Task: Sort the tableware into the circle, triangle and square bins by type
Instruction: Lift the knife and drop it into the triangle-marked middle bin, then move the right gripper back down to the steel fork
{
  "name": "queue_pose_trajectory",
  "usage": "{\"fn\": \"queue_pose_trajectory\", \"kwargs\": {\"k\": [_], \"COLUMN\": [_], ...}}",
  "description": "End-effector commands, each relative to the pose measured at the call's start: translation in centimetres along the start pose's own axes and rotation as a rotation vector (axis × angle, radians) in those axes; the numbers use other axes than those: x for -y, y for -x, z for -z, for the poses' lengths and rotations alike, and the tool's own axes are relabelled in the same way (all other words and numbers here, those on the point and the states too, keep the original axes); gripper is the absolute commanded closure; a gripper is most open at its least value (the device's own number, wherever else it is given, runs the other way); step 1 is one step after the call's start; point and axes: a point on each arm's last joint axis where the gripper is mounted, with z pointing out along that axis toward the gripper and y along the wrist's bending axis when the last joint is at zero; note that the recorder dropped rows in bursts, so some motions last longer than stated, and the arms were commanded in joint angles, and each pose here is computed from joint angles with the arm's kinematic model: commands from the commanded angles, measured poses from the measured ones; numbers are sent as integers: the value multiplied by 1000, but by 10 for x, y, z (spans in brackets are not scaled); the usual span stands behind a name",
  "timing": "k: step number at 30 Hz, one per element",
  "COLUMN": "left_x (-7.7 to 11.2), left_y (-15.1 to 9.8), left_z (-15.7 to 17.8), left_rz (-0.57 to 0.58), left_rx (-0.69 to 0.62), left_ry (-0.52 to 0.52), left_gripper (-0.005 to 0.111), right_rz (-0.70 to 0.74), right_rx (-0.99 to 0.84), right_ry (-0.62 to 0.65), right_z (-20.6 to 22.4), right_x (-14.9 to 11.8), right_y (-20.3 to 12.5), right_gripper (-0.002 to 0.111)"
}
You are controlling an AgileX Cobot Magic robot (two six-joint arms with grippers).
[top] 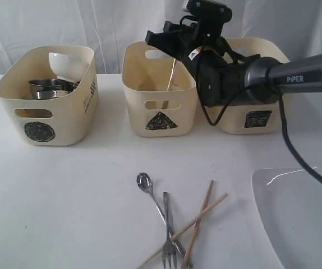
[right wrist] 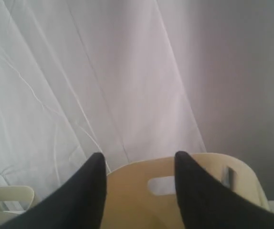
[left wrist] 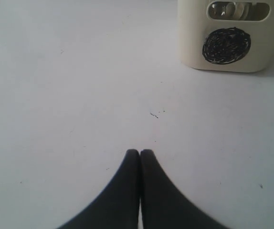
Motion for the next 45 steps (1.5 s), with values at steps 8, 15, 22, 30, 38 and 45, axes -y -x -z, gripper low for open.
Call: {"fn": "queue_pose_trajectory", "kwargs": {"k": [8, 15, 22, 30, 38, 45], "left_x": [1, 1, 1, 1, 1, 1], "left_y": [-1, -1, -1, -1, -1, -1], "left_z": [0, 0, 0, 0, 0, 0], "left_rz": [8, 8, 8, 8, 8, 8], "left_rx": [5, 5, 5, 5, 5, 5], "left_ry": [-8, -8, -8, -8, -8, -8], "left_gripper": [107, 107, 107, 107, 107, 107], "right_rz": [-30, 96, 132, 181, 214, 196], "right_rx": [-65, -682, -1250, -1328, -1421, -1498], "right_ry": [18, 75, 146, 199, 117, 68], "right_z": [13, 72, 128, 158, 173, 187], "right_x": [-13, -34, -64, -103, -88, -77], "right_y": [53, 77, 41, -3, -23, -40], "right_gripper": [63, 106, 108, 108, 108, 103]}}
